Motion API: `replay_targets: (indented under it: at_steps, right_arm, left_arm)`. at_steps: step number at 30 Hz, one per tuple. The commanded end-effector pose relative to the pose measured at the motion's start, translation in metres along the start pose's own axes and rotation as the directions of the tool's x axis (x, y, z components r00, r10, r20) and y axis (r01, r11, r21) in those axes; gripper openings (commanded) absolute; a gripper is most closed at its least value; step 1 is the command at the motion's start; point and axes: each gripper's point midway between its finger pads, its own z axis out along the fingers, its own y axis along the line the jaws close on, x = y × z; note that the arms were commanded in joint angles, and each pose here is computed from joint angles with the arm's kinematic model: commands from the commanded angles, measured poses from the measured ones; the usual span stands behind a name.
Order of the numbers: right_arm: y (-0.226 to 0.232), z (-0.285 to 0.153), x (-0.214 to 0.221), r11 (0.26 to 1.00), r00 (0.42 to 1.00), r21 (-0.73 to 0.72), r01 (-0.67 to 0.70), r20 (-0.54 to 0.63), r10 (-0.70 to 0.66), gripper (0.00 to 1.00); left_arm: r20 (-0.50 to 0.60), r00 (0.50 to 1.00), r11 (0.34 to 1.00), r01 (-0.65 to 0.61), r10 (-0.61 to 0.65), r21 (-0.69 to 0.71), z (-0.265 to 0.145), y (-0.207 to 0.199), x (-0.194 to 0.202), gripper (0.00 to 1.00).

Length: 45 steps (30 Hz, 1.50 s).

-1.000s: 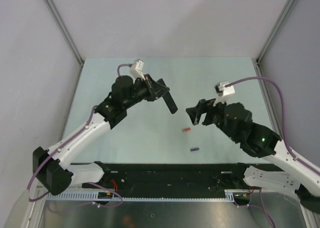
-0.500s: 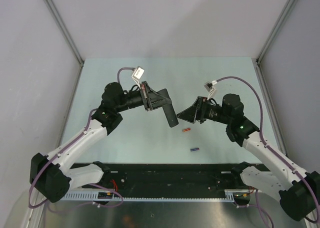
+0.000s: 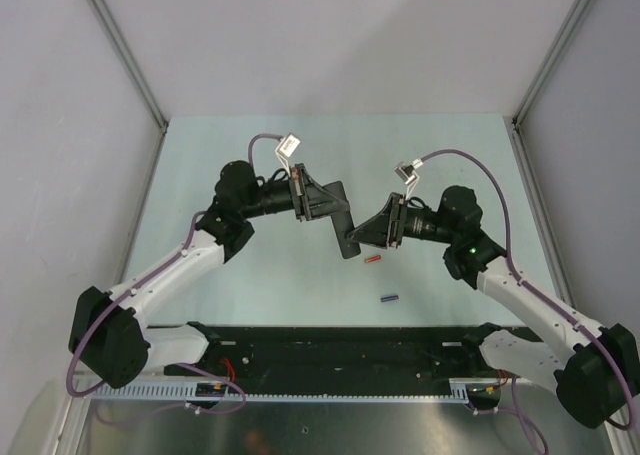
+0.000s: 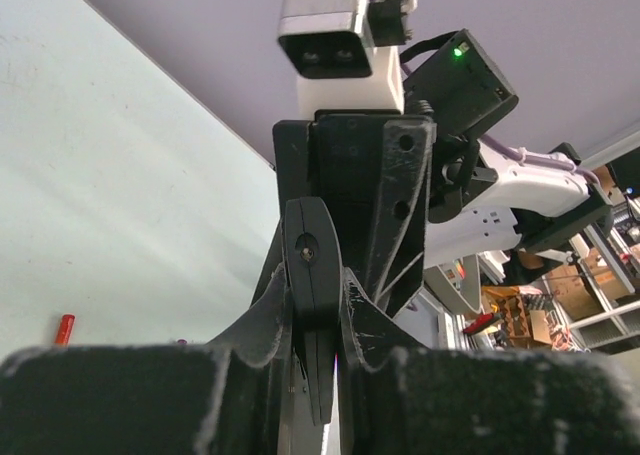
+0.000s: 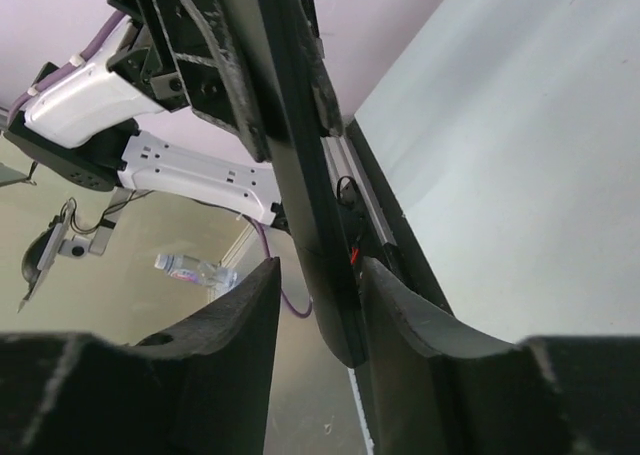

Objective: Load the batteries into the remote control

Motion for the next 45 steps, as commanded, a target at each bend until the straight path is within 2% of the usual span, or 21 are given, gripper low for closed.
replay_targets:
  at_steps: [1,5,6,8,10,11,17,22,27,30,39,40,42,43,45]
  right_arm:
    - [0.003,0.004,0.008,0.999,0.999,-0.026,0.027,-0.027,-0.028,0.41]
    - [0.003,0.006,0.007,0.999,1.0,-0.027,0.022,-0.02,-0.022,0.3]
    - [0.004,0.007,0.006,0.999,1.0,-0.033,0.026,-0.015,-0.027,0.24]
    - [0.005,0.009,0.007,0.999,1.0,-0.041,0.023,-0.016,-0.023,0.18]
    - [0.008,0.011,0.006,0.998,1.0,-0.052,0.021,-0.012,-0.021,0.07]
    - [0.008,0.012,0.006,0.998,1.0,-0.054,0.018,-0.011,-0.019,0.01]
    - [0.01,0.015,0.005,0.998,1.0,-0.058,0.011,-0.002,-0.012,0.0]
    - [0.013,0.014,0.002,0.998,1.0,-0.063,0.018,0.01,-0.017,0.0]
    - [0.014,0.013,-0.001,0.998,0.999,-0.061,0.024,0.036,-0.022,0.0]
    - [0.015,0.012,-0.001,0.998,0.999,-0.066,0.019,0.041,-0.017,0.0]
    - [0.014,0.009,-0.002,0.998,0.998,-0.067,0.012,0.058,-0.008,0.0]
    - [0.014,0.009,-0.001,0.998,0.998,-0.069,0.008,0.058,-0.004,0.0]
    - [0.014,0.009,-0.001,0.997,0.998,-0.071,0.008,0.055,-0.005,0.0]
    - [0.014,0.009,0.0,0.997,0.999,-0.071,0.006,0.053,-0.002,0.0]
    - [0.012,0.009,0.001,0.998,0.999,-0.069,-0.003,0.045,0.007,0.15]
  left_arm:
    - [0.038,0.998,0.995,-0.057,0.054,0.079,-0.001,-0.024,-0.019,0.0]
    - [0.036,0.998,0.995,-0.047,0.044,0.089,-0.001,-0.025,-0.017,0.0]
    - [0.037,0.998,0.995,-0.045,0.042,0.089,-0.001,-0.025,-0.017,0.0]
    - [0.034,0.999,0.995,-0.039,0.036,0.091,-0.001,-0.024,-0.014,0.0]
    - [0.03,0.999,0.995,-0.033,0.031,0.092,-0.001,-0.023,-0.011,0.08]
    - [0.027,0.999,0.995,-0.028,0.026,0.091,-0.001,-0.022,-0.009,0.17]
    - [0.017,1.0,0.996,-0.017,0.015,0.091,0.0,-0.019,0.001,0.32]
    - [0.013,1.0,0.995,-0.019,0.017,0.1,0.001,-0.022,0.008,0.36]
    - [0.022,1.0,0.995,-0.014,0.012,0.097,0.002,-0.022,0.014,0.34]
    - [0.038,0.999,0.996,-0.009,0.005,0.091,0.0,-0.02,0.016,0.27]
    - [0.077,0.997,0.995,-0.019,0.011,0.101,-0.004,-0.025,0.014,0.22]
    - [0.081,0.997,0.995,-0.019,0.011,0.101,-0.004,-0.024,0.013,0.2]
    - [0.082,0.997,0.995,-0.016,0.008,0.101,-0.005,-0.024,0.014,0.01]
    - [0.085,0.996,0.995,-0.014,0.005,0.1,-0.004,-0.024,0.013,0.0]
    - [0.088,0.996,0.995,-0.012,0.003,0.099,-0.004,-0.023,0.013,0.0]
